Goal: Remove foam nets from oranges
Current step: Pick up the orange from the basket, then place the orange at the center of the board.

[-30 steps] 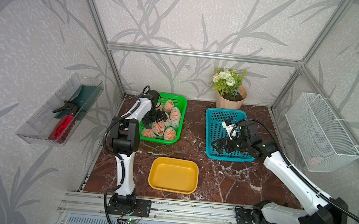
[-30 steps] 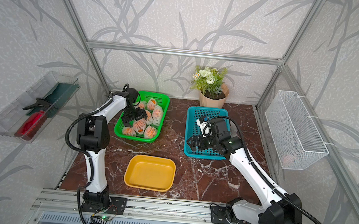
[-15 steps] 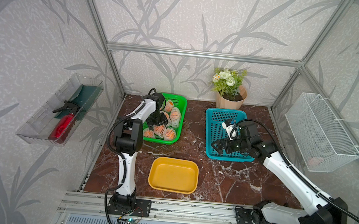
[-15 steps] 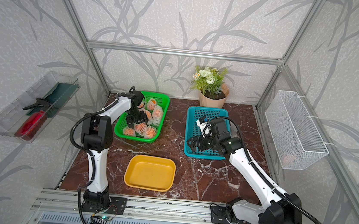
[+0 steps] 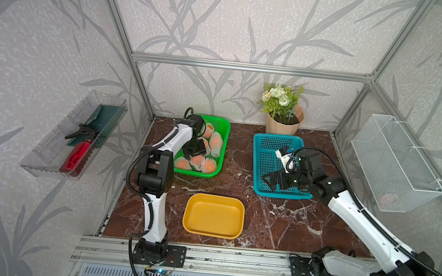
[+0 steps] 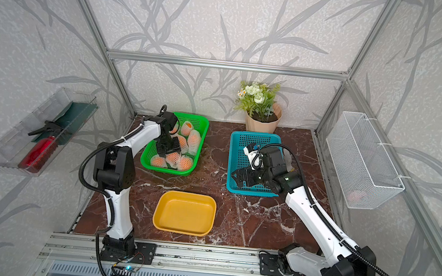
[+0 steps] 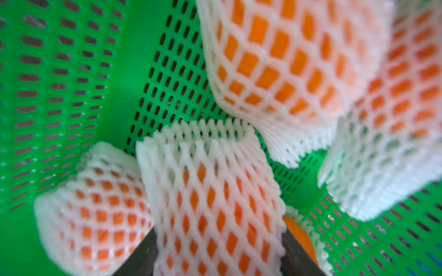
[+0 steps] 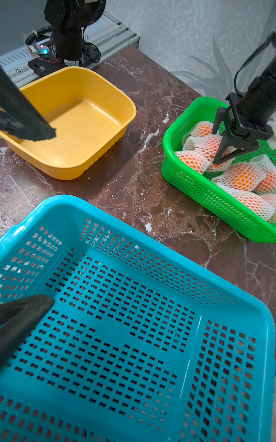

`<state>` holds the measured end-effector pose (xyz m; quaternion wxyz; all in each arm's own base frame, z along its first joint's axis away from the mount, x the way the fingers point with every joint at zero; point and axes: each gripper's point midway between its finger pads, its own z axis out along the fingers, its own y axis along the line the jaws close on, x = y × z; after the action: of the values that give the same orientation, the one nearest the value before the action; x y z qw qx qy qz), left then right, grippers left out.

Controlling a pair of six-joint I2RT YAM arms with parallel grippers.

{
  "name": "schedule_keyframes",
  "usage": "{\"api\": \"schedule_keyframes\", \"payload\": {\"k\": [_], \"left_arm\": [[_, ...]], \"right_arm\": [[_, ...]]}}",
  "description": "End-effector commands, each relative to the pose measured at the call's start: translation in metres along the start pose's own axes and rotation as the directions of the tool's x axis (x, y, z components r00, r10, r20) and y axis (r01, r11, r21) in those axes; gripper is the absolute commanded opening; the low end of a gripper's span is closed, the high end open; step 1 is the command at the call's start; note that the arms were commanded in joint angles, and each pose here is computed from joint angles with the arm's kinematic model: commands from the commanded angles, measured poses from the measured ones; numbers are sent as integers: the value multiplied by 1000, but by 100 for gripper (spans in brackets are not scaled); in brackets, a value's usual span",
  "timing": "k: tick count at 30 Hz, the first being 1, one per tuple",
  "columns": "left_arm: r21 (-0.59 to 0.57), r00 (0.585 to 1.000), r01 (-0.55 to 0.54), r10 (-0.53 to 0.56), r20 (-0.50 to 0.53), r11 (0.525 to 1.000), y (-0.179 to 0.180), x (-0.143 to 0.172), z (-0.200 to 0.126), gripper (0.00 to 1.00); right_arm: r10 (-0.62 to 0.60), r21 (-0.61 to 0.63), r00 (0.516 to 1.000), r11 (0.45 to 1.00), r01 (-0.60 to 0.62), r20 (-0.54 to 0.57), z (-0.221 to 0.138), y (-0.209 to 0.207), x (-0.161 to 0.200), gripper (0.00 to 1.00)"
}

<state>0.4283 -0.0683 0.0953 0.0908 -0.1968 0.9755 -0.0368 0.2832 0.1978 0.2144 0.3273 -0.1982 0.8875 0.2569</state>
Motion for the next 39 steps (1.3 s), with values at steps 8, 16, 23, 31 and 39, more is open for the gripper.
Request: {"api": "schedule_keyframes", "payload": {"k": [8,16,23,31,39], "left_arm": [[98,967,-155,130,219,983,-11,-9,-90,49],[201,929,-275,206,309,940,-23,8,-129,49],[293,897,-382,276,346,876,-46,34,-155,49],[356,863,-491,390,322,795,-90,92,-170,49],[427,767,-632,600,226,647,-140,197,-157,49]], "right_arm": [[110,-21,994,994,-109,11,-1,2,2,99],[270,70,962,960,-272,46,-14,-12,7,99],[355,176,932,916,-361,67,-34,-26,16,99],[387,268,920,881,-389,63,-51,-38,37,99],[539,372,841,772,-515,45,-74,-61,70,99]]}}
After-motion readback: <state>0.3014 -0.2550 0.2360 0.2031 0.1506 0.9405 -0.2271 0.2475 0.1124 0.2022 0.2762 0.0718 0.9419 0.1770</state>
